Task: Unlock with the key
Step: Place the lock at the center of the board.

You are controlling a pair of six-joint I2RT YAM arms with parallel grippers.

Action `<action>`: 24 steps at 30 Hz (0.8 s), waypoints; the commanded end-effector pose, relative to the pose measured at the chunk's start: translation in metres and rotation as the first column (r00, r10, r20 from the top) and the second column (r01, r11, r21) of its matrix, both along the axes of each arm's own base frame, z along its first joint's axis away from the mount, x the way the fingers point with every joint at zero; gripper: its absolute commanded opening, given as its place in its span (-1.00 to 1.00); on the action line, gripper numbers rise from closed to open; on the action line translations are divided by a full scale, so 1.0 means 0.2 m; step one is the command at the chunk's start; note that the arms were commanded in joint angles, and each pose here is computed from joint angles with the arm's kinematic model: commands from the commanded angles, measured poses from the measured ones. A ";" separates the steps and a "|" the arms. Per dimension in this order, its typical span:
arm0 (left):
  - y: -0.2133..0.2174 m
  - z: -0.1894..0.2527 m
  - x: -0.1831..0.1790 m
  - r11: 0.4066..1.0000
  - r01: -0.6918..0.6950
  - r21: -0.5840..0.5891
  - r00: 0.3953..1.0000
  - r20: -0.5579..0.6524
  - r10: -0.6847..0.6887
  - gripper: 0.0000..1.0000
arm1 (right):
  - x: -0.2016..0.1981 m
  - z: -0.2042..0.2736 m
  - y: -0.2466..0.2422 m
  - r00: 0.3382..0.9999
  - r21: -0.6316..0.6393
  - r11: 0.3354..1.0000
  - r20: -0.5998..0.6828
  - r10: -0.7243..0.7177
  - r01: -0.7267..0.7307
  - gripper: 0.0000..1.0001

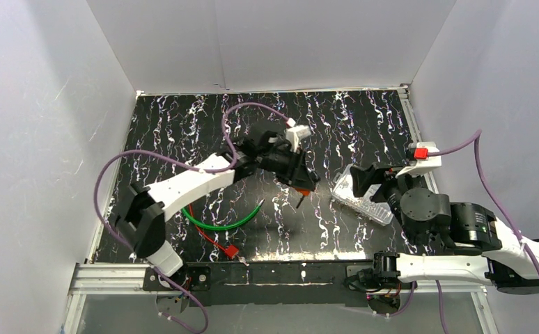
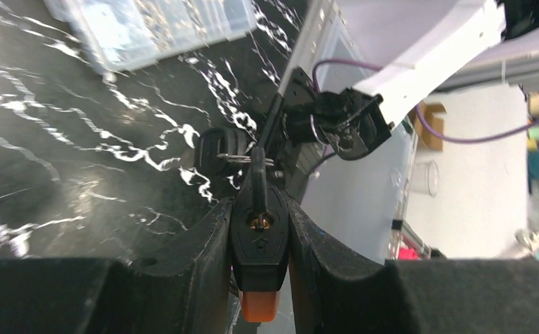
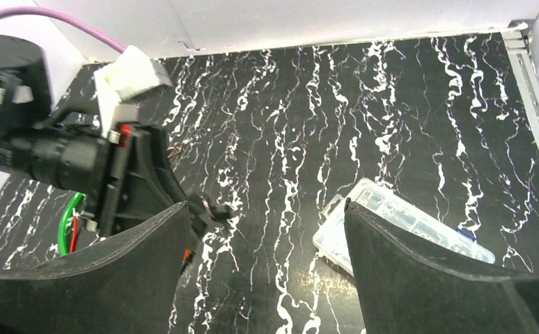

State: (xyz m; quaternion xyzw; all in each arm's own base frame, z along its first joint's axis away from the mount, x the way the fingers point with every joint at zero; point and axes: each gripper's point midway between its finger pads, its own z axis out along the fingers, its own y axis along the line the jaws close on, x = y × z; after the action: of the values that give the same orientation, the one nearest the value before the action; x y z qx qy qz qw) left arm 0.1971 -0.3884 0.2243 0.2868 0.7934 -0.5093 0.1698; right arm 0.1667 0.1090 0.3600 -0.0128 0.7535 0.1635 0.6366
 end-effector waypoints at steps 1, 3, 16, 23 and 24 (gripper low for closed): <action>-0.11 -0.10 -0.17 0.983 0.171 -0.062 0.982 -0.074 -0.176 -1.00 | 0.00 -0.03 -0.10 0.998 0.064 0.996 -0.015 -0.059 0.060 0.77; -0.13 -0.21 -0.22 0.973 0.227 -0.042 0.964 -0.129 -0.231 -1.00 | 0.00 -0.03 -0.13 0.998 0.084 0.994 -0.018 -0.066 0.067 0.77; -0.03 -0.72 -0.34 0.873 0.480 0.086 0.864 -0.216 -0.454 -1.00 | 0.00 -0.06 -0.27 0.995 0.101 0.990 -0.004 -0.103 0.103 0.80; 0.03 -0.84 -0.27 0.841 0.527 0.121 0.847 -0.148 -0.510 -1.00 | 0.00 -0.09 -0.28 0.995 0.107 0.989 0.004 -0.103 0.102 0.81; 0.04 -0.86 -0.25 0.840 0.527 0.129 0.848 -0.139 -0.511 -1.00 | 0.00 -0.09 -0.27 0.995 0.109 0.989 0.005 -0.101 0.100 0.81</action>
State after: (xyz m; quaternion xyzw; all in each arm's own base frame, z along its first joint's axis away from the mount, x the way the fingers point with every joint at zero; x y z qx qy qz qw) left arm 0.1363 -0.3883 0.0457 0.4360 0.7591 -0.4794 -0.0623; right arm 0.1638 0.0605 0.3383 0.0363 0.7501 0.1721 0.6375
